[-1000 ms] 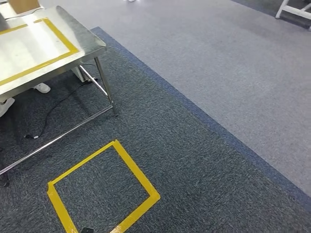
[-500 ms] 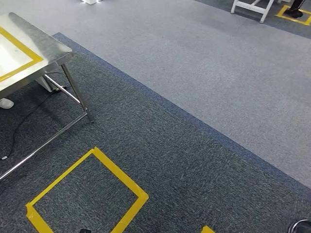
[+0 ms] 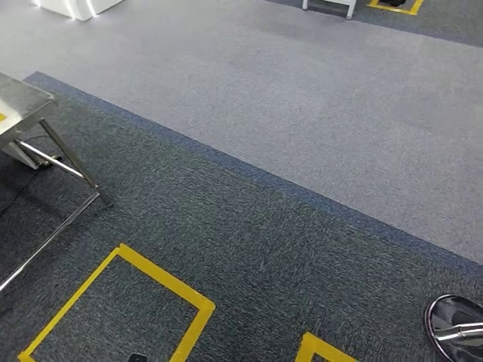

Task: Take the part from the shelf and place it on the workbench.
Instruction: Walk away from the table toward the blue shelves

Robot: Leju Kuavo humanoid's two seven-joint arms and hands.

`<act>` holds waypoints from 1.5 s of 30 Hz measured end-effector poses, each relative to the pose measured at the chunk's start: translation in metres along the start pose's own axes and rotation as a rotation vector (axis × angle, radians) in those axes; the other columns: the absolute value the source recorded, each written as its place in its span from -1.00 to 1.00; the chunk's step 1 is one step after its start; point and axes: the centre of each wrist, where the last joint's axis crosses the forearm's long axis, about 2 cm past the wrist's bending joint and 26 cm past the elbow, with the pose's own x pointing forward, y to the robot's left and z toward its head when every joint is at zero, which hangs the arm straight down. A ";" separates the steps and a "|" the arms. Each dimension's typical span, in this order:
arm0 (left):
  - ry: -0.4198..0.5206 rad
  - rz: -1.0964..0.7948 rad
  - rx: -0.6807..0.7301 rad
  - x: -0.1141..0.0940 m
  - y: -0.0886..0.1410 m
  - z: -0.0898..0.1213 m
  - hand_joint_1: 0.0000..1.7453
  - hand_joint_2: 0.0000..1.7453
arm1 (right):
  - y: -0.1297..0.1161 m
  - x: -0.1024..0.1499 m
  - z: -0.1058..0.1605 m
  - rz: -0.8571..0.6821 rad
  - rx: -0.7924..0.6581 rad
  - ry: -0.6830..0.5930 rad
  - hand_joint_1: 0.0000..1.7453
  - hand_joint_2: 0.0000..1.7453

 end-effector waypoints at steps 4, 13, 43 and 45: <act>0.006 -0.001 -0.001 -0.003 0.000 0.002 -1.00 -1.00 | 0.000 0.000 0.000 0.006 0.001 0.007 -1.00 -1.00; 0.014 0.013 0.008 -0.002 0.000 0.001 -1.00 -1.00 | 0.000 0.001 0.000 0.036 0.013 0.022 -1.00 -1.00; 0.021 0.005 0.004 -0.002 0.001 0.000 -1.00 -1.00 | -0.002 0.003 0.000 0.045 0.013 0.015 -1.00 -1.00; 0.019 0.005 0.005 -0.001 0.001 0.000 -1.00 -1.00 | -0.001 0.001 0.000 0.045 0.014 0.018 -1.00 -1.00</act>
